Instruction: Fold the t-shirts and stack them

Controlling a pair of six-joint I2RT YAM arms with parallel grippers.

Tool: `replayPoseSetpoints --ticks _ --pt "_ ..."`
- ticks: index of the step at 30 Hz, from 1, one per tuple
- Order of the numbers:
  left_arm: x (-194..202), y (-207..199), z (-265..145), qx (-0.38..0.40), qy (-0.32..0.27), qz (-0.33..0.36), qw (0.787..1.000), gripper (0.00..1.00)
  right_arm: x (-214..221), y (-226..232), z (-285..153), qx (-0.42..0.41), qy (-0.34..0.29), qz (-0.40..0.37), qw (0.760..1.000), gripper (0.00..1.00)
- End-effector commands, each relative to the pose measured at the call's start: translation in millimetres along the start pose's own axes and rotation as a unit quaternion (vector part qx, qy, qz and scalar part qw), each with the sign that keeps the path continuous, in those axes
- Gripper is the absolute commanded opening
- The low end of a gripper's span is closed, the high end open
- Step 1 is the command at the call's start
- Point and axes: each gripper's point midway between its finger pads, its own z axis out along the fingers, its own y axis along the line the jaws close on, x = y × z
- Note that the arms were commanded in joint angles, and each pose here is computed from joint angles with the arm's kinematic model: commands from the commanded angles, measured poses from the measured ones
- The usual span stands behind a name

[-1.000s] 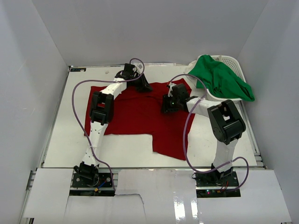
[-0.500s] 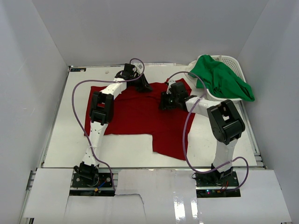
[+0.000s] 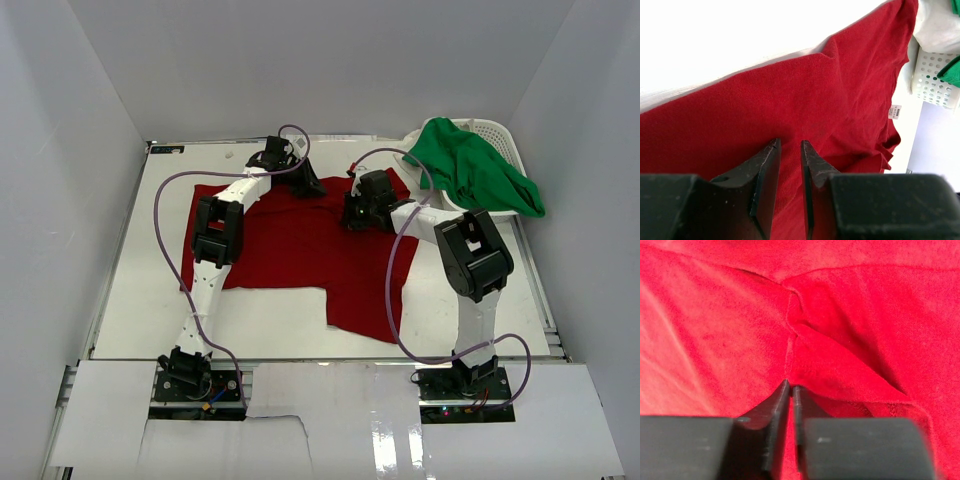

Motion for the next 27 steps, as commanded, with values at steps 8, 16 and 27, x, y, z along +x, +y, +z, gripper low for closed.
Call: replayPoseSetpoints --ticks 8,16,27 --pt "36.1 27.0 2.3 -0.063 0.049 -0.020 0.997 0.35 -25.5 16.0 -5.6 -0.014 -0.029 0.023 0.999 0.08" --pt "36.6 25.6 1.6 -0.061 0.050 -0.023 0.997 0.35 -24.3 28.3 -6.6 -0.033 -0.024 0.106 0.994 0.08" --pt "38.7 26.9 2.3 -0.061 0.053 -0.024 0.996 0.35 -7.5 47.3 1.1 -0.039 0.024 0.137 0.989 0.49"
